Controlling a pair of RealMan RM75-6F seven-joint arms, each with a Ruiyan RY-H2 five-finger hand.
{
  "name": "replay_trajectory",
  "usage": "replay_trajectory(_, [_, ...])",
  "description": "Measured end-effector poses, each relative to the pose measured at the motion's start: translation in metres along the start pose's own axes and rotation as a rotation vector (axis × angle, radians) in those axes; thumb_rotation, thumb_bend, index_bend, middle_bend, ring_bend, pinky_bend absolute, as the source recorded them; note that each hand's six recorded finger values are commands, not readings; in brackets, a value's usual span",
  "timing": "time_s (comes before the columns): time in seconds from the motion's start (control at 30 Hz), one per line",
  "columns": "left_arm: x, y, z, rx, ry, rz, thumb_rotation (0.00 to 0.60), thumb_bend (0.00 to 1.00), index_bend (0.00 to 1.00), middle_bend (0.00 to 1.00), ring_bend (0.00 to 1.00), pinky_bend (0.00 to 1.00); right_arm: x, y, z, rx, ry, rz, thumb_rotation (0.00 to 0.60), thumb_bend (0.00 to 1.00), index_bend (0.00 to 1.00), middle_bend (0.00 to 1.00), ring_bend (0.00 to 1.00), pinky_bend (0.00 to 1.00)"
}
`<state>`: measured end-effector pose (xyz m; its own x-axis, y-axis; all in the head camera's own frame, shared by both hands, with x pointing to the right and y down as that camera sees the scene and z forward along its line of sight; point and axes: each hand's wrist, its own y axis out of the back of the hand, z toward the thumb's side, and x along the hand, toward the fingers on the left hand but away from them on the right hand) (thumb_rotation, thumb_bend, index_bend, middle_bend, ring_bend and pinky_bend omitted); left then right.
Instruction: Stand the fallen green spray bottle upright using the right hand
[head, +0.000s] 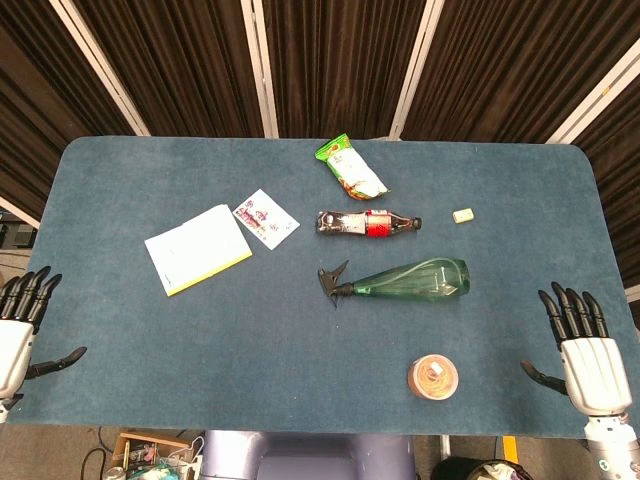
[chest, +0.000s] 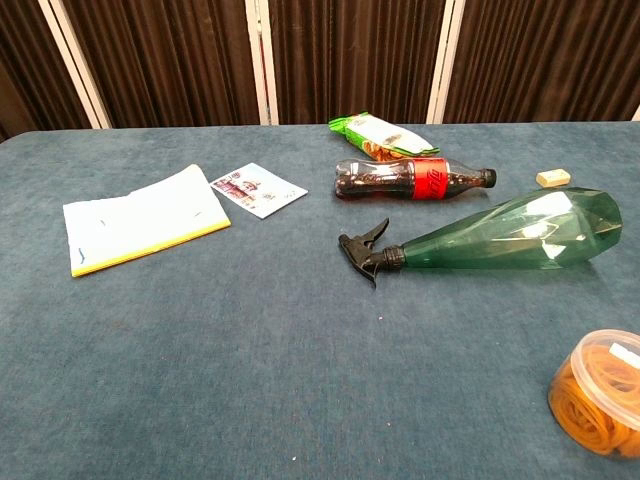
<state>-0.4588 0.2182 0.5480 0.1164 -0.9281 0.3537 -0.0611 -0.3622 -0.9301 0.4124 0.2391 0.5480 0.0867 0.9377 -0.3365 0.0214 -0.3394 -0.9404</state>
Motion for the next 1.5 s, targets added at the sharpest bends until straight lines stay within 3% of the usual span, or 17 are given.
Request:
replay_trajectory(0.1, [-0.001,-0.009,0.001,0.004,-0.001,-0.034,0.6,0.07,0.0,0.0,0.0,0.06,0.001,-0.008,0.0,-0.001,-0.011,0.043,0.6,0.11,0.0,0.0,0.0,0.0])
replay_trajectory(0.27, [0.001,-0.009,0.005,0.007,-0.007,-0.019,0.6,0.07,0.0,0.0,0.0,0.06,0.001,-0.009,0.001,0.003,-0.004,0.05,0.6,0.11,0.0,0.0,0.0,0.0])
replay_trajectory(0.5, [0.003,-0.006,0.005,0.026,-0.008,0.028,0.6,0.07,0.0,0.0,0.0,0.06,-0.01,-0.021,0.026,0.032,0.092,0.042,0.6,0.11,0.0,0.0,0.0,0.0])
replay_trajectory(0.7, [0.006,-0.008,0.005,0.013,-0.023,0.05,0.6,0.07,0.0,0.0,0.0,0.06,-0.043,-0.042,0.056,0.205,0.174,0.055,0.6,0.11,0.02,0.0,0.0,0.0])
replay_trajectory(0.93, [0.005,-0.008,0.006,0.008,-0.035,0.056,0.6,0.07,0.0,0.0,0.0,0.06,-0.087,-0.071,0.121,0.428,0.32,0.061,0.6,0.11,0.05,0.0,0.0,0.0])
replay_trajectory(1.13, [0.008,-0.01,0.004,0.012,-0.021,0.049,0.6,0.07,0.0,0.0,0.0,0.06,-0.106,-0.09,0.16,0.532,0.396,0.078,0.6,0.11,0.07,0.0,0.0,0.0])
replay_trajectory(1.5, [0.013,-0.014,-0.001,0.024,0.008,0.041,0.6,0.07,0.0,0.0,0.0,0.06,-0.123,-0.113,0.203,0.656,0.472,0.089,0.6,0.11,0.1,0.0,0.0,0.0])
